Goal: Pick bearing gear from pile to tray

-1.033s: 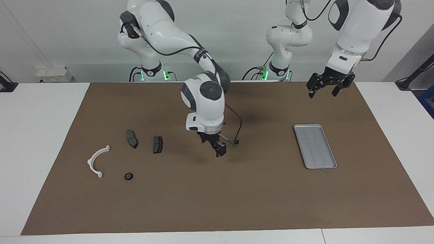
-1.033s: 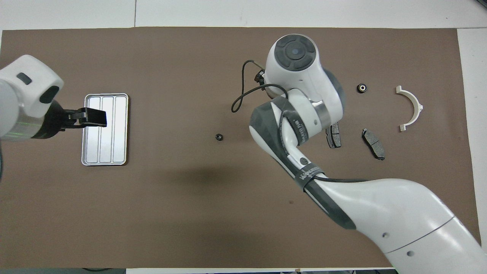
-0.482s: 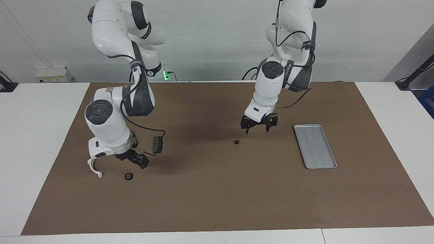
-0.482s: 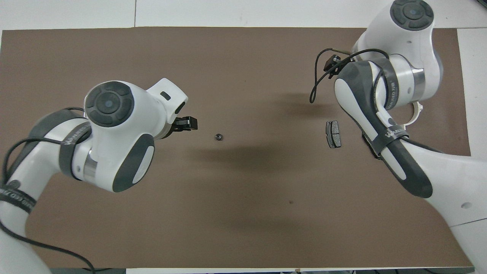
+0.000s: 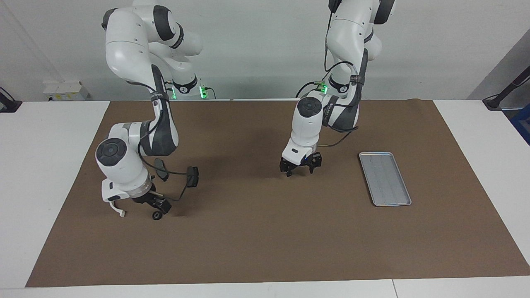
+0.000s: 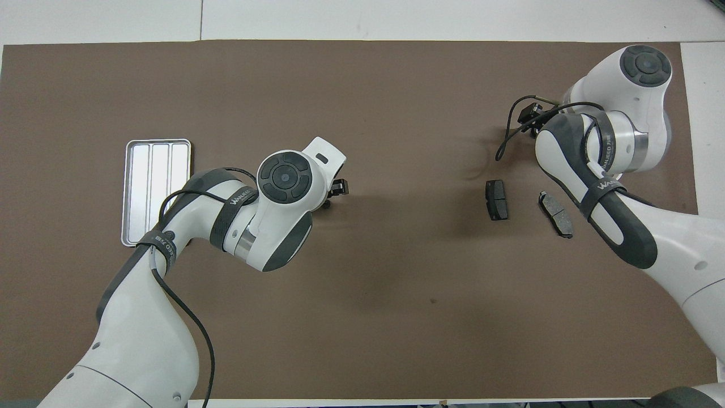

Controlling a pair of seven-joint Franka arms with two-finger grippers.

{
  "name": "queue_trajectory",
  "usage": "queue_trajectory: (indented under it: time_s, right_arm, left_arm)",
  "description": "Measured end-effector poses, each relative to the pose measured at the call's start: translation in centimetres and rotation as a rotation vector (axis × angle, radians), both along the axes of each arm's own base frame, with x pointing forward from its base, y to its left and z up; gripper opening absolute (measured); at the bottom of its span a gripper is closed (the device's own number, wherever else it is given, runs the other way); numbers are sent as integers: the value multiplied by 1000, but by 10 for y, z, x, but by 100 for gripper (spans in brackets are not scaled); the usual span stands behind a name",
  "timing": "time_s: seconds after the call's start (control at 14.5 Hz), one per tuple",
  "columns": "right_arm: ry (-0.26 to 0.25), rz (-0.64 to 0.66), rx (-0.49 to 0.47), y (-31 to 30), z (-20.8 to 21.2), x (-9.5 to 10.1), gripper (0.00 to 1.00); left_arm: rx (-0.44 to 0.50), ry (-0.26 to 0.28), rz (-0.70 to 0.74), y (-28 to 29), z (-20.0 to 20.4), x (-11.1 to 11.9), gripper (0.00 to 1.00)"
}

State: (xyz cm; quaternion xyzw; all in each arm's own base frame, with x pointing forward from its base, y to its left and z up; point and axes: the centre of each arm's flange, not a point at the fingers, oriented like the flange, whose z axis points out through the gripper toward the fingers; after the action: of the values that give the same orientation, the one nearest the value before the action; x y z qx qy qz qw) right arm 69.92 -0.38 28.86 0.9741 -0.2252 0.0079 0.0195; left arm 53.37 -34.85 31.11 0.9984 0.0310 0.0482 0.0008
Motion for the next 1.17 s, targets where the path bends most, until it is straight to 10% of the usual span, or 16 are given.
queue_trajectory:
  time_s: [0.69, 0.9, 1.17]
  right_arm:
    - [-18, 2, 3, 0, -10, 2, 100]
    - [-19, 2, 3, 1, -10, 2, 86]
    - [-33, 8, 3, 1, -2, 4, 42]
  left_arm:
    - [-7, -1, -7, -12, -13, -11, 100]
    - [-16, -10, -7, -11, -19, -14, 100]
    - [-18, -13, -5, -11, -19, -14, 73]
